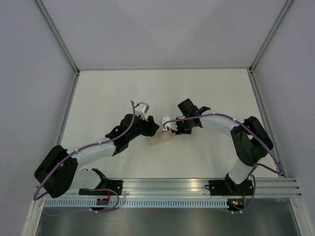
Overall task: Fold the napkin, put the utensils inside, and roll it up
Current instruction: Roll the napkin with the utensil
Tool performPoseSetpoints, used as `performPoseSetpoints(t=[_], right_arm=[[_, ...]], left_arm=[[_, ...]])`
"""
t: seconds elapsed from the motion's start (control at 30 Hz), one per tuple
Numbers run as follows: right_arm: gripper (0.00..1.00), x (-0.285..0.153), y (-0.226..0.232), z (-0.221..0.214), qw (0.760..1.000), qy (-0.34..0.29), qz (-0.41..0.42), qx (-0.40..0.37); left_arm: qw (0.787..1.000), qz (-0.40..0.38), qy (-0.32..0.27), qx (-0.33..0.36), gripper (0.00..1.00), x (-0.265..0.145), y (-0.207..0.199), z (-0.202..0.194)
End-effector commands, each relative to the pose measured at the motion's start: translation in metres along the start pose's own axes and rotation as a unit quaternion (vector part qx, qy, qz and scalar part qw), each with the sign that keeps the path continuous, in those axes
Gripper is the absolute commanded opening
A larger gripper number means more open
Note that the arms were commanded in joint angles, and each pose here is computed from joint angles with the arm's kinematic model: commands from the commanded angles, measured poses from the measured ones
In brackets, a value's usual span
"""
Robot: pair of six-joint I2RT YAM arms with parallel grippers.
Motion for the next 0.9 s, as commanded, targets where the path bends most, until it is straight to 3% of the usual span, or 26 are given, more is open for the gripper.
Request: performPoseSetpoints(t=[0.0,0.27,0.53,0.87], right_arm=[[0.03,0.000,0.027,-0.019,0.989,0.045,0.130,0.048],[0.03,0.015,0.006,-0.018,0.978,0.066,0.187,0.068],[0.04,0.025,0.009,-0.025,0.962,0.093,0.240,0.088],[0.04,0.027,0.003,-0.025,0.952,0.101,0.265,0.111]], left_arm=[[0.994,0.068,-0.078,-0.035,0.60,-0.019,0.021,0.015],[0.991,0.077,-0.112,-0.005,0.61,-0.038,0.017,0.020],[0.985,0.086,-0.093,0.118,0.62,-0.035,-0.005,0.025],[0.963,0.025,-0.027,0.266,0.66,-0.005,-0.051,0.003]])
Point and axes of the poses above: each gripper's point midway between its finger pads, its own x axis out along the fingers, its own y axis along the line the jaws close on, z = x × y, the point moved 2 cm from there along -x, back along the fingers, and after that the axes turned 10 degrees about x, right-handed, at the moved point
